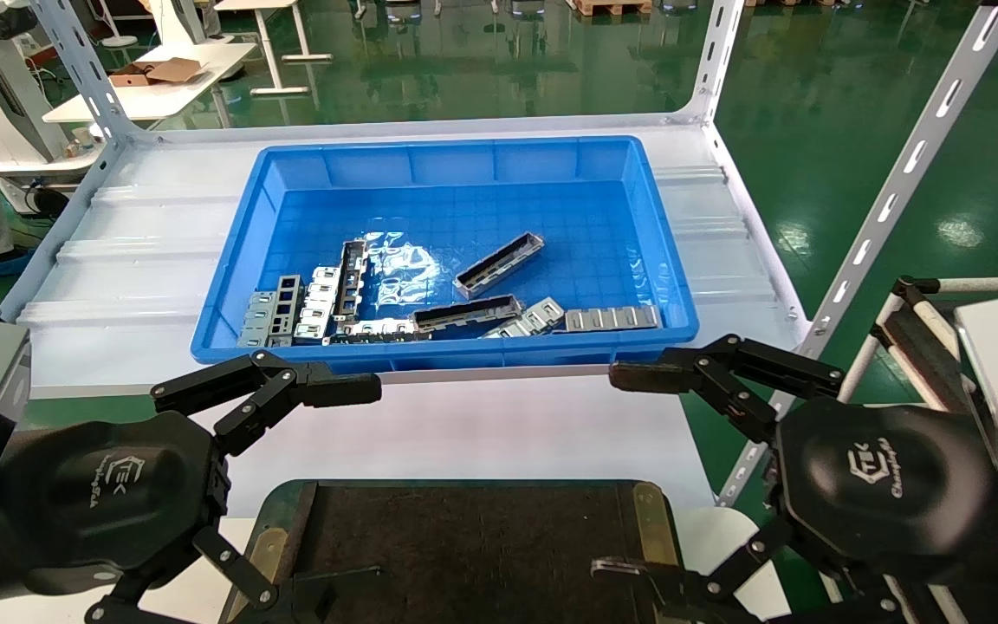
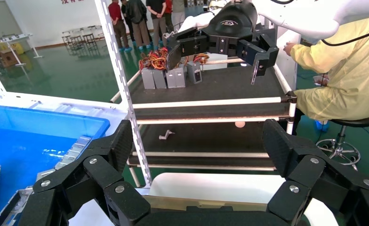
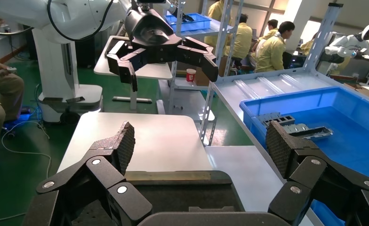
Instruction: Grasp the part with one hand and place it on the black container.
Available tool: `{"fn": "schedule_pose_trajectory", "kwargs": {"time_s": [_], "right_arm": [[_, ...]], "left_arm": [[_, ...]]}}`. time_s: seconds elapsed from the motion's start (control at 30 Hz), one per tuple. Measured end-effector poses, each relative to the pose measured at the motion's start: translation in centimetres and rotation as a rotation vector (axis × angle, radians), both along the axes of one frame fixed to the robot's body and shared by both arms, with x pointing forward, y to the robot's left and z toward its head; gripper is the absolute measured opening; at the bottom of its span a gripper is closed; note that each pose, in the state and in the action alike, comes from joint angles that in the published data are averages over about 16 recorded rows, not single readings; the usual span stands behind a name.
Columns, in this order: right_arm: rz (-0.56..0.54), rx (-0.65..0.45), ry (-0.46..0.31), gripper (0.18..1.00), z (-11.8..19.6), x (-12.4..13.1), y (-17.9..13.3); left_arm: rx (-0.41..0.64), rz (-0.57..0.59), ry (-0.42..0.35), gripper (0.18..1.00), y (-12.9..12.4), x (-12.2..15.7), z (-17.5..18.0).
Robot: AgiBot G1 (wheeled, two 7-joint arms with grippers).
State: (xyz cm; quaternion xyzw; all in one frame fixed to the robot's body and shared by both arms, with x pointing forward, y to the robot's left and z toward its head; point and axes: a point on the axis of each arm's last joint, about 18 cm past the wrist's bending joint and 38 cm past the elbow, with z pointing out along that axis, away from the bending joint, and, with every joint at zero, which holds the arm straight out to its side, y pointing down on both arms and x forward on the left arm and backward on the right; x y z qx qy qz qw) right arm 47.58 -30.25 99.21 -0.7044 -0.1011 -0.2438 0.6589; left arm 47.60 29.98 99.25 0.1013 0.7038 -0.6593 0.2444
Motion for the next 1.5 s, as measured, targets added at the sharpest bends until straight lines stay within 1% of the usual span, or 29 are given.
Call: {"fn": "schedule_pose_trajectory", "kwargs": {"time_s": [1.1,1.3,1.5], "right_arm": [[0.0,0.0,0.0,1.001,0.0,0.0,0.0],[0.0,0.0,0.0,1.001,0.0,0.0,0.0],[0.0,0.0,0.0,1.001,0.0,0.0,0.0]], "left_arm": [[-0.001,0.001,0.0,1.001,0.0,0.0,0.0],[-0.003,0.013,-0.002,1.001,0.0,0.4,0.1],[-0.009,0.046,-0.01,1.001,-0.1,1.4,0.3]]}}
